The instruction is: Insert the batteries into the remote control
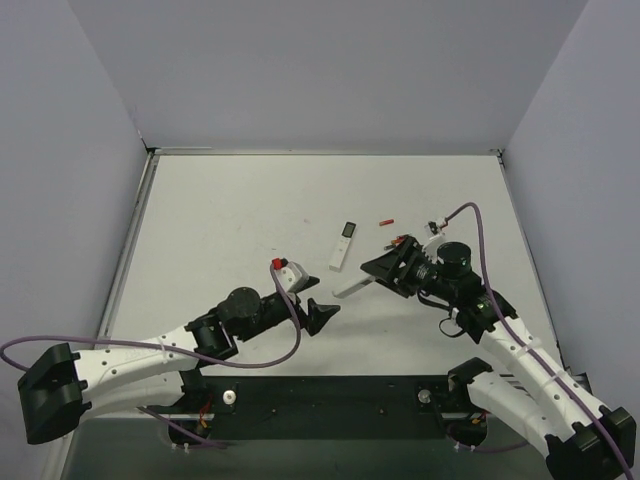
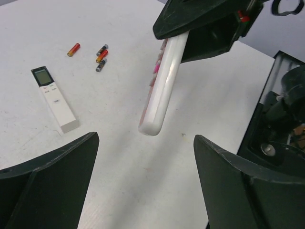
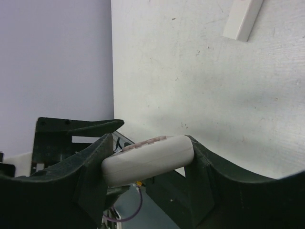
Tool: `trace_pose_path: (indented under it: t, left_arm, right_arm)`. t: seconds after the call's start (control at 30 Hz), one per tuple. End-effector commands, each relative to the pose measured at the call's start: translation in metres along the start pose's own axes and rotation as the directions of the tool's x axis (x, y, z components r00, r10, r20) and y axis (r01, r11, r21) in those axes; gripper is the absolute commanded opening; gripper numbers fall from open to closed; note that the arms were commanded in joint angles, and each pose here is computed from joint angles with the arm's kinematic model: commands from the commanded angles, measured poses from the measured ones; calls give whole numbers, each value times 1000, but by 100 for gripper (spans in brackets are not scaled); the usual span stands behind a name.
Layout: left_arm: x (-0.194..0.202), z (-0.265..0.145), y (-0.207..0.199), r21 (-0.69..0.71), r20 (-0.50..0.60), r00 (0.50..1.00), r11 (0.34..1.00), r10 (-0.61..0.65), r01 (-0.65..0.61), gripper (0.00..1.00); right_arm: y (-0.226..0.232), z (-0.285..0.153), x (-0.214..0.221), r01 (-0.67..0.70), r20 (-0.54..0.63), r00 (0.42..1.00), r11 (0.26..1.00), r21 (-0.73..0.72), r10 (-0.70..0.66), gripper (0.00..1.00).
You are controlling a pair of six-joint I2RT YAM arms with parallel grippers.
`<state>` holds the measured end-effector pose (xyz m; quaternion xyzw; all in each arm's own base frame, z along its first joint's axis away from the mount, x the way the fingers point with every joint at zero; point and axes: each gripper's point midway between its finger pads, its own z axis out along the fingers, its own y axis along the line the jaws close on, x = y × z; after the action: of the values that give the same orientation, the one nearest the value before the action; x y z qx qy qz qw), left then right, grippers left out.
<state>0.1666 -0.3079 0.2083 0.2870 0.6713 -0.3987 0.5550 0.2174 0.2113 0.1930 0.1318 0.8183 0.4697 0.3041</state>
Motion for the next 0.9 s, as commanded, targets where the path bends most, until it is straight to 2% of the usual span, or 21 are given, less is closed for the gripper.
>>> trace_pose_path:
  t: [0.0,0.3,0.43,0.53,0.8,0.87]
  left_arm:
    - [-26,13,9,-61,173,982,996,72,-62,92]
    - [-21,37,-5,28,304,952,999,-24,16,92]
    - [-30,42,-9,61,385,922,998,-51,29,90]
    - [-36,41,-8,63,419,906,997,-58,34,85]
    - [-36,50,-27,164,416,905,986,-91,24,75]
    - [-39,50,-30,187,433,895,982,-108,28,70]
  right_arm:
    - [8,-5,-9,-165,64,984,986,-4,165,0]
    - [15,-8,-5,-304,56,950,950,-73,308,0]
    - [15,-10,-5,-343,66,935,935,-94,350,0]
    - [16,-13,-4,-358,66,929,928,-105,365,0]
    - [19,-17,1,-409,40,907,900,-152,419,0]
    - [17,-18,1,-410,46,906,899,-152,421,0]
